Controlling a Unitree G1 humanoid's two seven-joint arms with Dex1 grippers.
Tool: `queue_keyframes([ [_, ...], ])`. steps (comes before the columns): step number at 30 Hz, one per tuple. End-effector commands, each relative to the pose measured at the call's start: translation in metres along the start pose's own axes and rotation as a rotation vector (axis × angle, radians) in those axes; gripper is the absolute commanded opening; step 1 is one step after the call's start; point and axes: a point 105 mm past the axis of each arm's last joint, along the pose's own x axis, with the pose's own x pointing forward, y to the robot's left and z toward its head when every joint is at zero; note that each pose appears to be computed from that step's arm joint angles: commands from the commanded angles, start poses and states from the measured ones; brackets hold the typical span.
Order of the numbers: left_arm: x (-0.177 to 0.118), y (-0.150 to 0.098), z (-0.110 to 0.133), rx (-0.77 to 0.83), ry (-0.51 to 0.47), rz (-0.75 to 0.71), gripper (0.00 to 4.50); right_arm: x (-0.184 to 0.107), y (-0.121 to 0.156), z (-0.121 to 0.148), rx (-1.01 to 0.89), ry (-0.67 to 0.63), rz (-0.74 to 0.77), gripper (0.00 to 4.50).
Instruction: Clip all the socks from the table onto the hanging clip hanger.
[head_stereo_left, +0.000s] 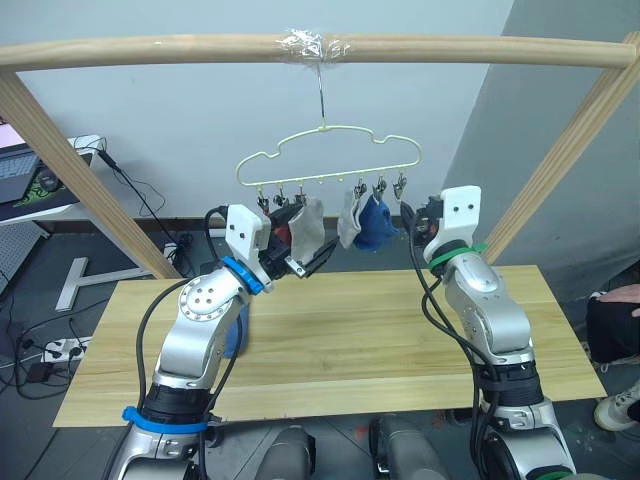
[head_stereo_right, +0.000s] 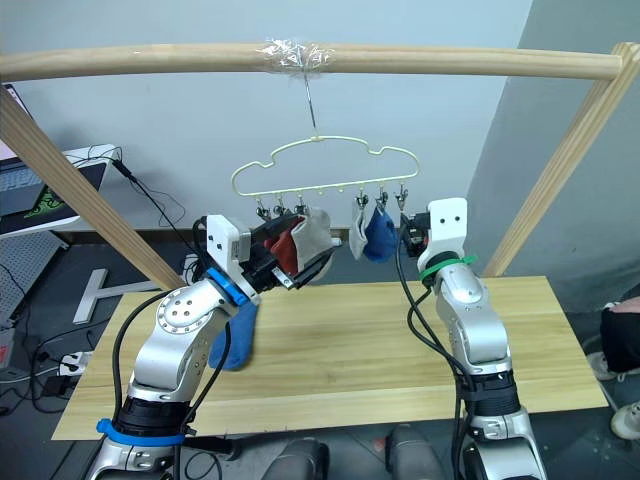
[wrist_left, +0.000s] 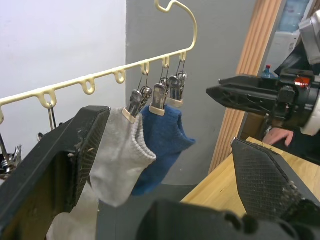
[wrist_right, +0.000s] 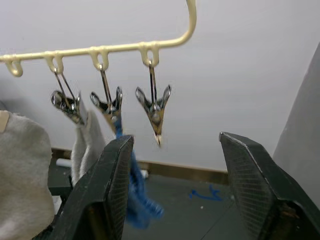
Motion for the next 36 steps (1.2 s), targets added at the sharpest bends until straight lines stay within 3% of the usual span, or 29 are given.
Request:
queue_keyframes([
  [1, 0.0, 0.001, 0.013, 0.031, -0.042, 0.007, 4.5, 0.005, 0.001, 0.015, -0.011, -0.064, -0.002, 2.67],
  [3, 0.0, 0.001, 0.013, 0.034, -0.042, 0.008, 4.5, 0.008, 0.002, 0.014, -0.013, -0.063, -0.001, 2.24],
  [6, 0.0, 0.002, 0.014, 0.035, -0.043, 0.009, 4.5, 0.01, 0.002, 0.015, -0.017, -0.065, -0.003, 1.21],
  [36, 0.004, -0.009, 0.04, 0.004, -0.089, -0.053, 4.5, 0.042, 0.017, 0.011, -0.02, -0.042, 0.033, 1.21],
])
